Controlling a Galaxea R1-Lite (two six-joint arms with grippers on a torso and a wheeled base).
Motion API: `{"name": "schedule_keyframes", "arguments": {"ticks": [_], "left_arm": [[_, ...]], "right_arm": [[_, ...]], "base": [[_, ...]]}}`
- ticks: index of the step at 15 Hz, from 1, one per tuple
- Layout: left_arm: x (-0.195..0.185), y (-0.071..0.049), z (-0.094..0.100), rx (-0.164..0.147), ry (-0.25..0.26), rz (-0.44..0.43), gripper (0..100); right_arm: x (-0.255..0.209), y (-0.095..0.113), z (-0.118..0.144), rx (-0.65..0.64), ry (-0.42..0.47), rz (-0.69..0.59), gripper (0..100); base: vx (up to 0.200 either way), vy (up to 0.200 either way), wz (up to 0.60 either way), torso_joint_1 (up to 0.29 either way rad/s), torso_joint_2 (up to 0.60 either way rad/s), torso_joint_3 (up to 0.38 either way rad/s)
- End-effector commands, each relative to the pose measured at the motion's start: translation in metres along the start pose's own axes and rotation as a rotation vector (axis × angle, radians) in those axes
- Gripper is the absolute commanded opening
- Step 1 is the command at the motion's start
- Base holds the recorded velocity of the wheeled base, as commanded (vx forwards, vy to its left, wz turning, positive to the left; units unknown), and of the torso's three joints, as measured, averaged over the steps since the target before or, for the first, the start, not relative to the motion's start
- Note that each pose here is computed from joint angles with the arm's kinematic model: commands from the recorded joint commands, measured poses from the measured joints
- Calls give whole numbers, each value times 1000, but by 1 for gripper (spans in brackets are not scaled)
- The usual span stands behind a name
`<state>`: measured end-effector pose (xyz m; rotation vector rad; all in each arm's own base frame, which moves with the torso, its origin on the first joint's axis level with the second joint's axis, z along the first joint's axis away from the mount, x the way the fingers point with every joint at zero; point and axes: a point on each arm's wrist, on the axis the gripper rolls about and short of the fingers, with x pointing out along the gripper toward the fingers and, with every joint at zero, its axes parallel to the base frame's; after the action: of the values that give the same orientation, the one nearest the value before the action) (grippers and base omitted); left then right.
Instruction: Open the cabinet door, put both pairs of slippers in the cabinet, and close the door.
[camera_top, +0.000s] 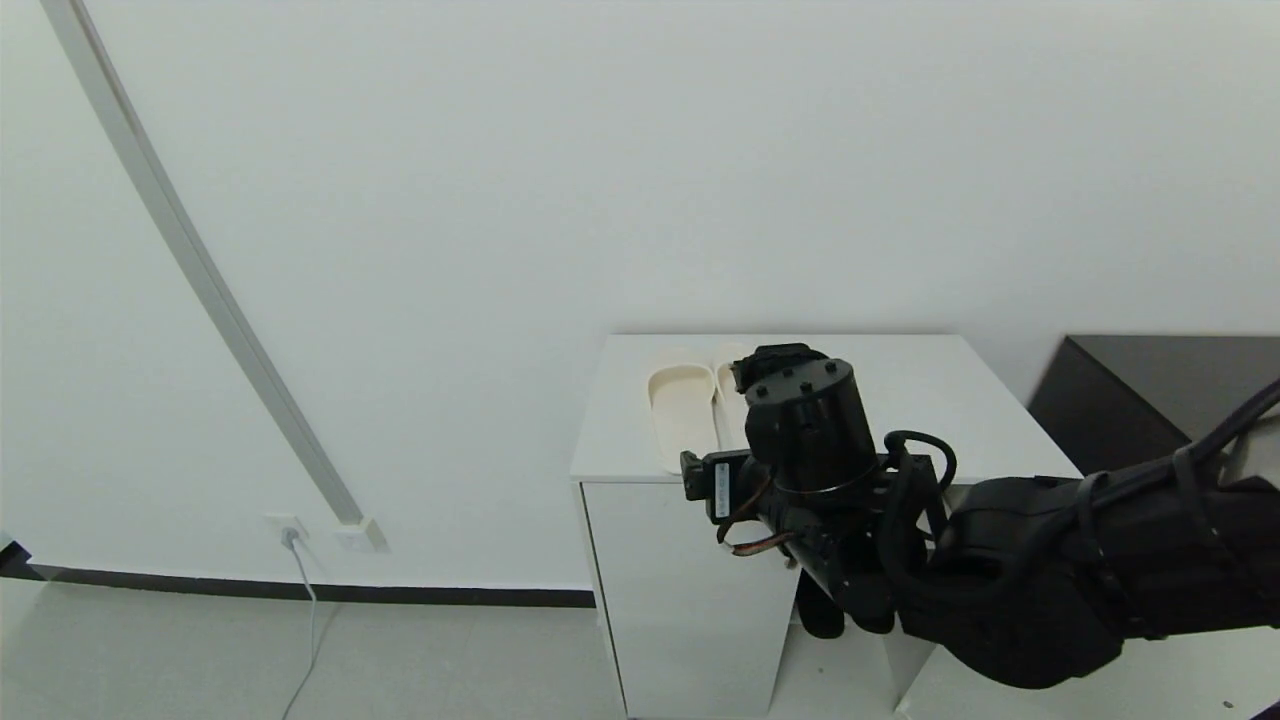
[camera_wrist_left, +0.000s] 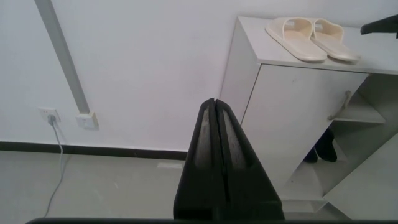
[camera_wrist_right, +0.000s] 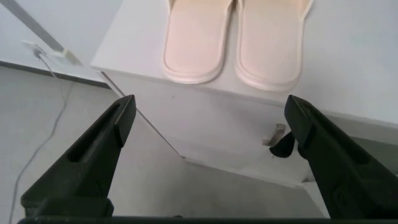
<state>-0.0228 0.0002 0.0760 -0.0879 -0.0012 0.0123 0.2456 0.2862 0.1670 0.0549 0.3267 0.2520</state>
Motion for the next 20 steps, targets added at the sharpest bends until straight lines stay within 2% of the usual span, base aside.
{"name": "schedule_keyframes", "arguments": {"ticks": [1,8,10,14,20], "left_arm": [[0,0,0,0,1,0,0],[0,0,0,-1,-1,1,0],[0,0,0,-3,-1,3,0],[0,0,0,-3,0,3,0],[0,0,0,-4,-1,4,0]], "right_arm": [[6,1,-11,-18,20,-8,100],[20,0,-26,-27,35,-27,100],[30,-1,-37,-40,33,-35,100],[58,-4,-50,-76,-30,-47,100],[97,-2,-45,-39,-83,-65,100]], "base": [[200,0,0,7,2,7],[200,0,0,4,1,1],[0,0,0,0,0,0],[0,0,0,0,0,0],[0,0,0,0,0,0]]}}
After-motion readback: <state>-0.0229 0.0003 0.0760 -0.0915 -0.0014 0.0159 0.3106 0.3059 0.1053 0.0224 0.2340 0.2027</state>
